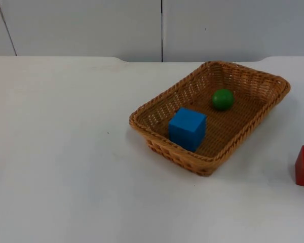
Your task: Place all geometric objects except the red cube into the basket.
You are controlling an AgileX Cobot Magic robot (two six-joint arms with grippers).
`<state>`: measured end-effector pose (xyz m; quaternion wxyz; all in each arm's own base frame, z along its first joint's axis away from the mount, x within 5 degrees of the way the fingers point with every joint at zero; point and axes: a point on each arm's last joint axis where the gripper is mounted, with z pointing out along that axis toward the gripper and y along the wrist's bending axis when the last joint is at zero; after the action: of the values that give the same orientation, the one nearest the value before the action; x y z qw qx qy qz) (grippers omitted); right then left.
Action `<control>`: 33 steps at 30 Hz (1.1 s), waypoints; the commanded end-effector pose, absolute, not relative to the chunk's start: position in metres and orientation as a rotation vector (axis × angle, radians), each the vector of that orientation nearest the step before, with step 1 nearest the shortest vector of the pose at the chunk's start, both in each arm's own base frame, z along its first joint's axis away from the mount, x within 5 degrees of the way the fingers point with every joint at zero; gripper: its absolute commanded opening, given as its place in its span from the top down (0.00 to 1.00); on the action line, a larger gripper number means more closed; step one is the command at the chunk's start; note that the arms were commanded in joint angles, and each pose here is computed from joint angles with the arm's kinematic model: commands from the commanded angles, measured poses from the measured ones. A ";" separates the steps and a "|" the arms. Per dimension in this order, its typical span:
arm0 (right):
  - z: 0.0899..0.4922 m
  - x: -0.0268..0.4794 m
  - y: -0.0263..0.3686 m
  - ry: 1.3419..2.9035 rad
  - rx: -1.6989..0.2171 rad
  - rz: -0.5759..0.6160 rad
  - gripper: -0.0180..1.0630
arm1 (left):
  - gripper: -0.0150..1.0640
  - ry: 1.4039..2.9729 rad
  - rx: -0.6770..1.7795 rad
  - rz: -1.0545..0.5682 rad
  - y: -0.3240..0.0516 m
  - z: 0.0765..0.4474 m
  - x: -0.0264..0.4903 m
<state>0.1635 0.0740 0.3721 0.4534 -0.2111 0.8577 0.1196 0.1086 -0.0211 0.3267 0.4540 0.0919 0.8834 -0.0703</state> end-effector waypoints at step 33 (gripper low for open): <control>0.310 -0.023 0.002 1.850 -0.528 0.284 0.29 | 0.01 2.059 0.151 -0.092 -0.007 0.275 -0.006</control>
<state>-0.0219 0.0028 0.3121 0.5696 -0.2244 0.7809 0.1240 -0.0071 -0.0074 0.2795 0.5181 0.0682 0.8517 -0.0393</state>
